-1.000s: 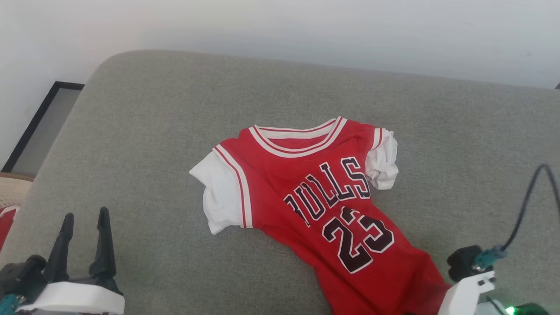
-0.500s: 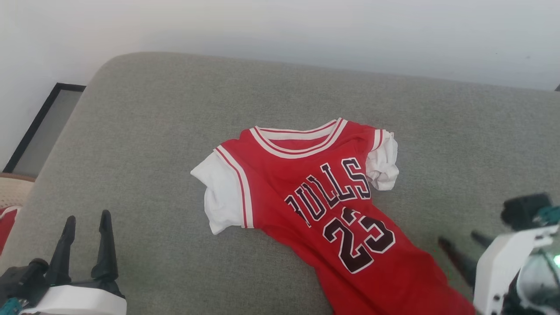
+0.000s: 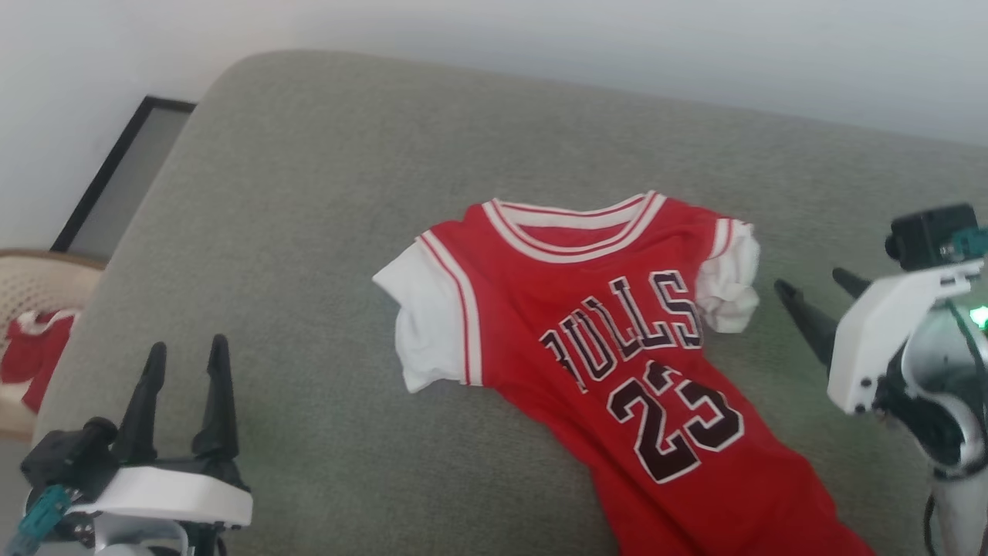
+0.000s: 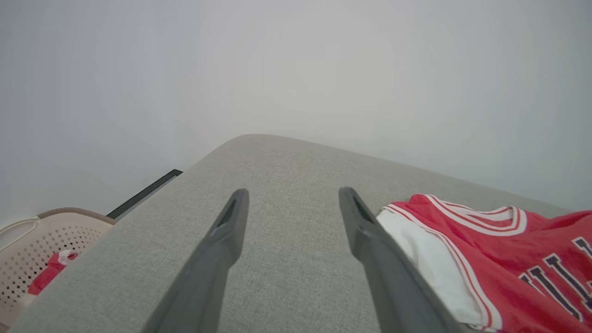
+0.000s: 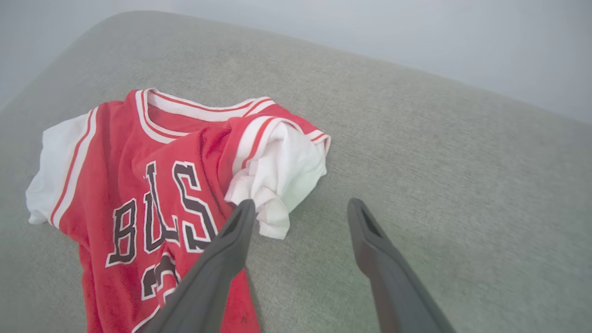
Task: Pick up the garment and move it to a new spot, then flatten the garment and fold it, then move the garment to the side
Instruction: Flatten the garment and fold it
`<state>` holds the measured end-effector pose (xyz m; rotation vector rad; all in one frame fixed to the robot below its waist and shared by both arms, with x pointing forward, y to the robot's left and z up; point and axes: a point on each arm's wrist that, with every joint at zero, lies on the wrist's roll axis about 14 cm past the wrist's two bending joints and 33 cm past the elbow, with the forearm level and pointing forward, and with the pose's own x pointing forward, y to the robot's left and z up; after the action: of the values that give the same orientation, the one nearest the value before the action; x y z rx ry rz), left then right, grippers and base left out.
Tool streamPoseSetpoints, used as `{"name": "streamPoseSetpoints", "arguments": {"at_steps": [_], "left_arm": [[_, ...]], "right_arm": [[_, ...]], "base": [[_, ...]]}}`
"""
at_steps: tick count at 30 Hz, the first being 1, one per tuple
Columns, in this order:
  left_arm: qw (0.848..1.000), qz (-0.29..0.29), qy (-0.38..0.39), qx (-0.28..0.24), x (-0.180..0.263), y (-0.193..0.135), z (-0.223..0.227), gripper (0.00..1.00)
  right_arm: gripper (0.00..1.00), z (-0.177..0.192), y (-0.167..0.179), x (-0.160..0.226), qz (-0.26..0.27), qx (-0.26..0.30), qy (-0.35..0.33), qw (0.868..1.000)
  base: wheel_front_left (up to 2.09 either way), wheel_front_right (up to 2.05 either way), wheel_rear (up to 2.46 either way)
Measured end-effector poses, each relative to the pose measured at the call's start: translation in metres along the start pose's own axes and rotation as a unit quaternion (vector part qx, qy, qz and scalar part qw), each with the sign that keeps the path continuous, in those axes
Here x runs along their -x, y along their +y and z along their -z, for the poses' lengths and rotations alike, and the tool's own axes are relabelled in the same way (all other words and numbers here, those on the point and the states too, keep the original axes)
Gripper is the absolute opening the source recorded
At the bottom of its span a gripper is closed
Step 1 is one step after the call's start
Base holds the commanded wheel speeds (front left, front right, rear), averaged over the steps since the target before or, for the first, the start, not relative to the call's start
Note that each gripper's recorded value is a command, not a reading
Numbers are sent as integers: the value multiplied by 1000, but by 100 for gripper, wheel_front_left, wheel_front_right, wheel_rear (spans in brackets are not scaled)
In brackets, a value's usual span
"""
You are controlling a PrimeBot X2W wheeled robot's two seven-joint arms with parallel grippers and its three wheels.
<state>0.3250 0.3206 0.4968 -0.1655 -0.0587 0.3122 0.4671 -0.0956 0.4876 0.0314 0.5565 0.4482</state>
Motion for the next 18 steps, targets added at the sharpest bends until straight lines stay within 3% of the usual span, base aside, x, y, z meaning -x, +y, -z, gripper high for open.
{"name": "streamPoseSetpoints", "arguments": {"at_steps": [8,16,17,18], "left_arm": [[1000,-14,8,-4,-3,4,4,100],[999,-29,22,-6,-7,6,13,100],[999,-32,25,-7,-6,8,14,100],[999,-35,28,-7,-6,9,16,100]], "right_arm": [[100,19,7,-55,-33,21,80,996],[100,55,12,-103,-53,57,180,981],[93,57,13,-107,-56,66,190,978],[35,58,15,-111,-60,67,194,977]], "base": [[0,0,0],[0,0,0],[0,0,0],[0,0,0]]}}
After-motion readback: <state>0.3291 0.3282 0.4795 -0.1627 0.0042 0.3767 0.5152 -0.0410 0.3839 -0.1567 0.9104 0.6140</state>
